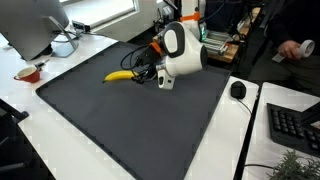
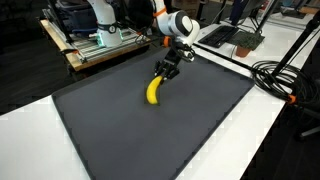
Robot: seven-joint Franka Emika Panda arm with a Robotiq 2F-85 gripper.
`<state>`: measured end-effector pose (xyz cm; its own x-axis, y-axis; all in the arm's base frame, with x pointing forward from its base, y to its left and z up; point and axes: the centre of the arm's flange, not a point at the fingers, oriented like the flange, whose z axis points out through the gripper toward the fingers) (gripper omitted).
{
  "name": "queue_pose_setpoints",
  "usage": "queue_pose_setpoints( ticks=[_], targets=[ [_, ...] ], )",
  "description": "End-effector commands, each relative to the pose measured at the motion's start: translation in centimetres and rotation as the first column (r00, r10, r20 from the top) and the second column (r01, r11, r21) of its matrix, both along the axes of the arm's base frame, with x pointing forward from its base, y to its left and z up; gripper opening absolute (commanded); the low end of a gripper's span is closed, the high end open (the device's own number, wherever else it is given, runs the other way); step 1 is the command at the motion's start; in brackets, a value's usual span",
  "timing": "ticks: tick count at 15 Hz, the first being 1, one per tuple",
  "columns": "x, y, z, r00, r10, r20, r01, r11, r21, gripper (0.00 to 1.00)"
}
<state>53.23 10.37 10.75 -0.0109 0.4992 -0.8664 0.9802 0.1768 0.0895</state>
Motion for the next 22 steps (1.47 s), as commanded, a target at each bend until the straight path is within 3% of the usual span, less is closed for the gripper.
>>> queue_pose_setpoints(
  ticks=[1, 15, 16, 22],
  targets=[
    [0.00, 0.00, 0.00, 1.000, 0.000, 0.000, 0.000, 1.000, 0.000, 0.37],
    [0.00, 0.00, 0.00, 1.000, 0.000, 0.000, 0.000, 1.000, 0.000, 0.37],
    [0.00, 0.00, 0.00, 1.000, 0.000, 0.000, 0.000, 1.000, 0.000, 0.12],
    [0.22, 0.44, -0.94, 1.000, 0.009, -0.022, -0.009, 1.000, 0.001, 0.12]
  ],
)
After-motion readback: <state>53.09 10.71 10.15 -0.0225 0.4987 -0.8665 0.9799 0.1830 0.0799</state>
